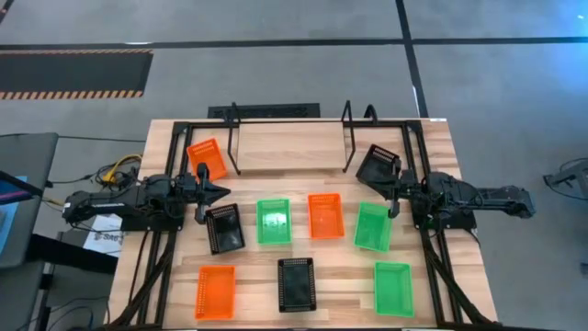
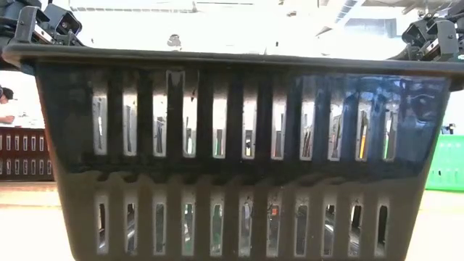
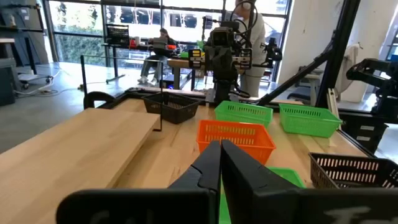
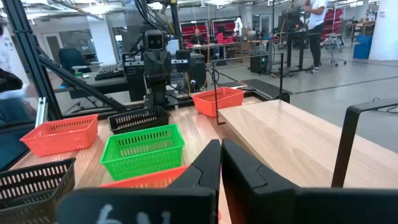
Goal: Stack baskets on shelf by color
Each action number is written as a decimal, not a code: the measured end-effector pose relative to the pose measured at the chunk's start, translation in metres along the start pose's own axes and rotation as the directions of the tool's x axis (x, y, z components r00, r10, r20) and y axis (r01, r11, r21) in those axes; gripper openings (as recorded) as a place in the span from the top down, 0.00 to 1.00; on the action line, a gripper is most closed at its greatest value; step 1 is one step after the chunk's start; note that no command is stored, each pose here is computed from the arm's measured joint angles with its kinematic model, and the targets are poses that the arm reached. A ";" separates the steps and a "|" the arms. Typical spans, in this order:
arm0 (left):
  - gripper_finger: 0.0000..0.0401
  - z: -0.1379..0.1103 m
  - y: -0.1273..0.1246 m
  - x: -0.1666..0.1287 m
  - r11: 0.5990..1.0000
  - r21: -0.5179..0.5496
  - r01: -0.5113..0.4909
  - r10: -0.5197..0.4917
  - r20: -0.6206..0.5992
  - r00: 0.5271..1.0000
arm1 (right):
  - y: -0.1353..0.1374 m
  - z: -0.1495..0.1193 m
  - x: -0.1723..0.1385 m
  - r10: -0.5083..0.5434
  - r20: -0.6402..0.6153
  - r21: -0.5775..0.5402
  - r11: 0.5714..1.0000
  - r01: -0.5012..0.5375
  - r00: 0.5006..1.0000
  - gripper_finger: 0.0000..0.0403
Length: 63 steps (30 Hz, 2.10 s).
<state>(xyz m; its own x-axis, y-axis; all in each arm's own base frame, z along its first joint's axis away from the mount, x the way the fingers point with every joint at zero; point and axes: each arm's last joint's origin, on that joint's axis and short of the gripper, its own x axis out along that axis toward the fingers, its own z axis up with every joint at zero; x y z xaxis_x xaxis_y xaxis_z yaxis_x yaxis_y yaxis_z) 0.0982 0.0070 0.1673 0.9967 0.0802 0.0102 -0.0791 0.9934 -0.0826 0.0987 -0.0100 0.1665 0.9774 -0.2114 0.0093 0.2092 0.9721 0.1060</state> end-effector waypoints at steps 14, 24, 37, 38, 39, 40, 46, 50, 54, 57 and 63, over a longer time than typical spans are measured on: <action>1.00 0.000 0.000 0.000 1.000 0.000 0.000 0.000 0.000 1.000 | 0.000 0.000 0.000 0.000 0.000 0.000 1.000 0.000 1.000 0.91; 1.00 0.000 0.000 0.000 1.000 0.000 0.000 0.000 0.000 1.000 | 0.000 0.000 0.000 0.000 0.001 0.000 1.000 0.000 1.000 0.91; 1.00 0.000 0.000 0.000 1.000 0.000 0.000 0.000 0.000 1.000 | 0.000 0.000 0.000 0.000 0.001 0.000 1.000 0.000 1.000 0.91; 1.00 0.000 0.000 0.000 1.000 0.000 0.000 0.000 0.000 1.000 | 0.000 0.000 0.000 0.000 0.000 0.000 1.000 0.000 1.000 0.91; 1.00 0.000 0.000 0.000 1.000 0.000 0.000 0.000 0.000 1.000 | 0.000 0.000 0.000 0.000 0.000 0.000 1.000 0.000 1.000 0.91; 1.00 0.000 0.000 0.000 1.000 0.000 0.000 0.000 0.000 1.000 | 0.000 0.000 0.000 0.000 0.000 0.000 1.000 0.000 1.000 0.91; 1.00 0.000 0.000 0.000 1.000 -0.005 0.000 0.000 0.000 1.000 | 0.000 0.000 0.000 0.000 0.000 0.000 1.000 0.000 1.000 0.91; 1.00 0.000 0.000 0.000 0.996 -0.094 0.001 -0.001 0.000 1.000 | 0.000 0.000 0.000 0.000 0.000 0.000 1.000 0.000 1.000 0.91; 1.00 0.000 0.000 0.000 0.963 -0.268 -0.001 0.001 0.000 1.000 | 0.000 0.000 0.000 0.000 0.001 0.000 1.000 0.000 1.000 0.91; 1.00 0.001 0.001 0.000 0.949 -0.314 -0.025 0.029 0.008 1.000 | 0.000 0.000 0.000 0.000 0.001 0.000 1.000 0.000 1.000 0.91; 1.00 0.006 0.003 0.000 0.910 -0.405 -0.092 0.129 0.065 0.990 | 0.000 0.000 0.000 0.000 0.000 0.000 1.000 0.000 1.000 0.91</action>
<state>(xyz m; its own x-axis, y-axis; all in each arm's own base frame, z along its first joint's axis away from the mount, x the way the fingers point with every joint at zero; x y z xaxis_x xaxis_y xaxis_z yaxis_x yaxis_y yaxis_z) 0.0974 0.0109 0.1726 0.9750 0.2128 0.0641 -0.1570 0.8635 -0.4792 0.0987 -0.0100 0.1665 0.9773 -0.2118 0.0094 0.2097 0.9720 0.1064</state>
